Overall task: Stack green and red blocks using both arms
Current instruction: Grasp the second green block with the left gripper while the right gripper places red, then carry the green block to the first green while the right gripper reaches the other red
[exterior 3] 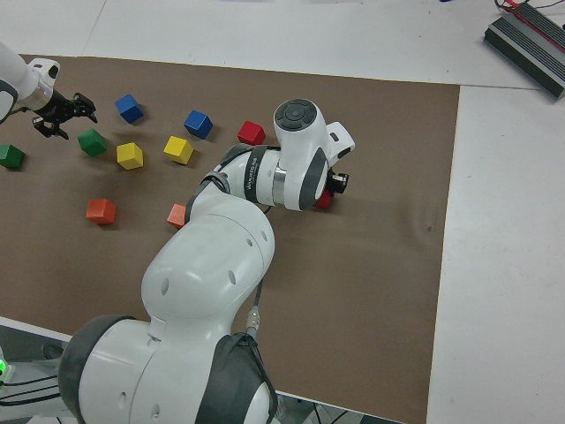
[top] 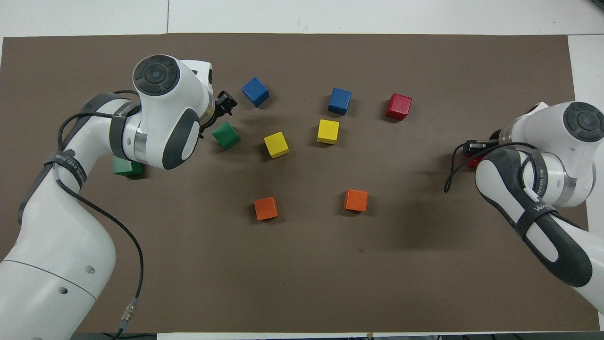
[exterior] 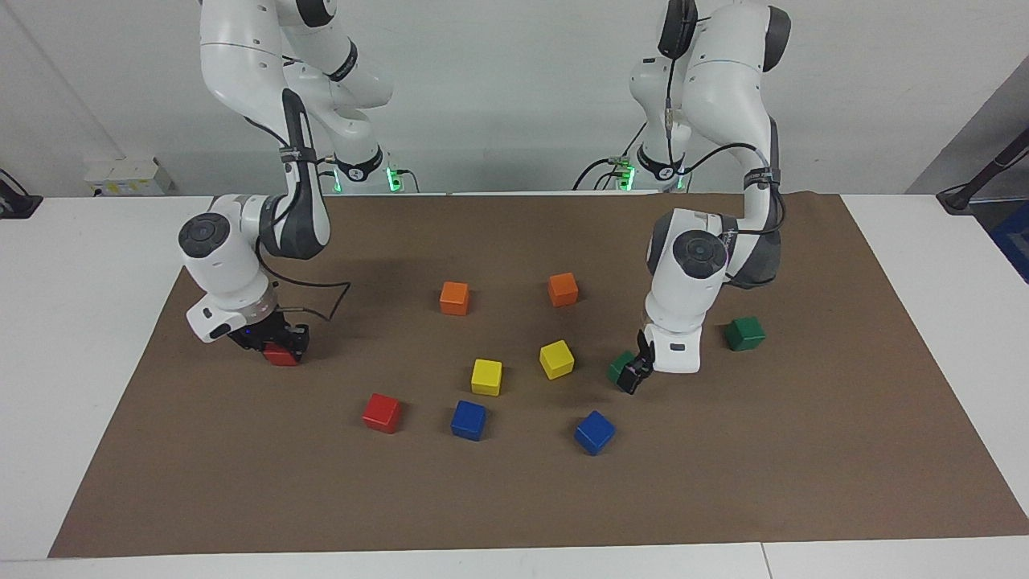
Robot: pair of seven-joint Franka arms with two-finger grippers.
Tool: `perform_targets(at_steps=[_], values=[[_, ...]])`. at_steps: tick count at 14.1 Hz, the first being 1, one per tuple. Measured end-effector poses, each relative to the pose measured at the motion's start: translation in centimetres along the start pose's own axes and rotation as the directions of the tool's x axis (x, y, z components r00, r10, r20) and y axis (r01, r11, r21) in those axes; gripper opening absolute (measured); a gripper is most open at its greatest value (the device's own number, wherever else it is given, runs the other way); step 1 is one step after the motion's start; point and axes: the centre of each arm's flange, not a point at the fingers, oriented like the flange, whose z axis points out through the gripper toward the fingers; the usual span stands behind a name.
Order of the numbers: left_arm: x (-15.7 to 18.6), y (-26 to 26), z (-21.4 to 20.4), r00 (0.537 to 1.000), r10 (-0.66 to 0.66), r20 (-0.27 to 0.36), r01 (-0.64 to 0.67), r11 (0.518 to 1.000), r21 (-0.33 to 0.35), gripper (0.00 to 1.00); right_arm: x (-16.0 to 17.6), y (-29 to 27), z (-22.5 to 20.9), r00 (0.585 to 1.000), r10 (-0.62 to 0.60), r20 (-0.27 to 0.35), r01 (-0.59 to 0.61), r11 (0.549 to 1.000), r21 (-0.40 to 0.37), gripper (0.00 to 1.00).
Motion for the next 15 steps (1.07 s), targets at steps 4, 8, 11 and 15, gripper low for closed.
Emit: perform_targets(at_steps=[4,8,11,15], values=[[-2.5,-0.1,2.4,1.000,0.003,-0.002,-0.003,1.000,-0.011,1.00,0.1,0.2,-0.1,1.000,0.003,-0.002,-0.003,1.000,0.000,0.92],[-3.6,0.1,3.0,1.000,-0.025,-0.004,0.025,1.000,-0.008,0.66,1.3,0.1,-2.7,1.000,0.001,0.008,-0.001,1.000,-0.001,1.00],[-1.8,-0.7,1.4,1.000,-0.004,-0.030,0.006,0.999,0.046,0.55,4.0,-1.0,-10.4,0.999,-0.016,0.048,0.016,1.000,-0.001,1.00],[3.1,-7.2,-6.4,0.959,0.280,0.046,-0.284,0.950,0.133,0.55,5.5,-8.1,-14.1,0.995,0.098,0.029,-0.098,0.995,-0.004,1.00]])
